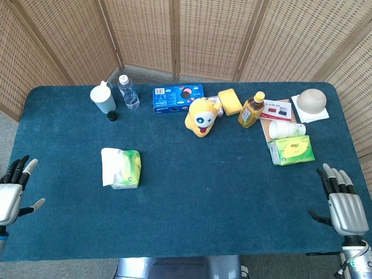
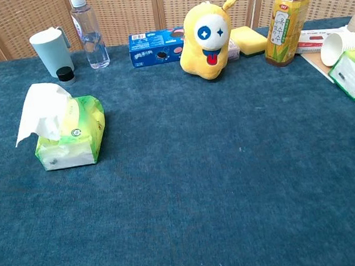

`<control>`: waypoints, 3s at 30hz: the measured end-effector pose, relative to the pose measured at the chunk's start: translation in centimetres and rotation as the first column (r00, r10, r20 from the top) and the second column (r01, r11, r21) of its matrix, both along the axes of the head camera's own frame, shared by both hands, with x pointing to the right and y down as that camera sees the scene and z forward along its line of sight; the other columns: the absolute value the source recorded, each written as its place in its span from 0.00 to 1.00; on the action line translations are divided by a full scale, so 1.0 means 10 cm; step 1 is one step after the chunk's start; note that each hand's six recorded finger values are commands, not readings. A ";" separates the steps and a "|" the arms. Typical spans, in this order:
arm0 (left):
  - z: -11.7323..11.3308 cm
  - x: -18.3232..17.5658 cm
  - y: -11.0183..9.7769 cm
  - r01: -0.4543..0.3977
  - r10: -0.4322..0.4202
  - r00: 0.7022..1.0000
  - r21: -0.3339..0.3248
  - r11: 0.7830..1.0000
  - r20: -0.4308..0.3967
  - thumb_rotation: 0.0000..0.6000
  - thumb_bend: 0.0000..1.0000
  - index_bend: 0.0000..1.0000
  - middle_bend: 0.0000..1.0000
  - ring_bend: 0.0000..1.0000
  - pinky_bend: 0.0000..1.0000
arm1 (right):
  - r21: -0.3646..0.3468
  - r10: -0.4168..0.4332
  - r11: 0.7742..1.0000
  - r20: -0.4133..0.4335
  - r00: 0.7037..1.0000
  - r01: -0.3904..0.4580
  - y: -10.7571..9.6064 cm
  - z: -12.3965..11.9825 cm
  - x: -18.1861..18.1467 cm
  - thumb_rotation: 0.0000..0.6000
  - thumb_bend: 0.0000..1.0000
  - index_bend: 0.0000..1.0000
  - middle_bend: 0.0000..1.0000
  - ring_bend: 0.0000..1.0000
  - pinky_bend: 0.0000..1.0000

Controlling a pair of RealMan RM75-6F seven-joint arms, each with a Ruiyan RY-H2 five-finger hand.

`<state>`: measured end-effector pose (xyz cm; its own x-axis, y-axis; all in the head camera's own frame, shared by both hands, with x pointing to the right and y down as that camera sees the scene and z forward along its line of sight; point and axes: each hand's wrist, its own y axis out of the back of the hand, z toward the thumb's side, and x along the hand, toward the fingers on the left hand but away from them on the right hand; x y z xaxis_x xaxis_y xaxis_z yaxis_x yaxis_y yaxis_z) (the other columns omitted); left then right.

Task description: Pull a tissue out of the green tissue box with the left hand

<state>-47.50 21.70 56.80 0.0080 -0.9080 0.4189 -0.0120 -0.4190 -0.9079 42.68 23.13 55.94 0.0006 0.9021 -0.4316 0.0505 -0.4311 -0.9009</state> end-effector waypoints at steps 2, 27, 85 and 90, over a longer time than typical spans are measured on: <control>0.00 0.00 0.01 0.004 -0.004 1.000 -0.005 1.000 -0.007 1.00 0.06 0.06 0.02 0.05 0.27 | -0.004 -0.002 1.000 -0.003 1.000 0.002 0.00 0.02 -0.01 1.00 0.00 0.00 0.00 0.00 0.00; 0.59 1.08 -0.48 -0.337 0.336 0.941 -0.108 0.935 -0.025 1.00 0.06 0.04 0.00 0.01 0.10 | 0.040 0.027 0.999 -0.015 1.000 -0.027 -0.06 -0.10 0.11 1.00 0.00 0.00 0.00 0.00 0.00; -0.48 0.81 -1.61 -0.264 0.244 0.964 0.315 0.912 0.103 1.00 0.59 0.69 0.74 0.68 0.85 | 0.013 0.020 1.000 0.007 1.000 -0.020 -0.03 -0.06 0.05 1.00 0.00 0.00 0.00 0.00 0.00; -0.06 0.36 -1.51 -0.223 0.196 0.969 0.197 0.955 0.150 1.00 0.52 0.44 0.47 0.46 0.73 | 0.003 0.011 1.000 -0.001 1.000 -0.011 -0.02 -0.03 0.02 1.00 0.00 0.00 0.00 0.00 0.00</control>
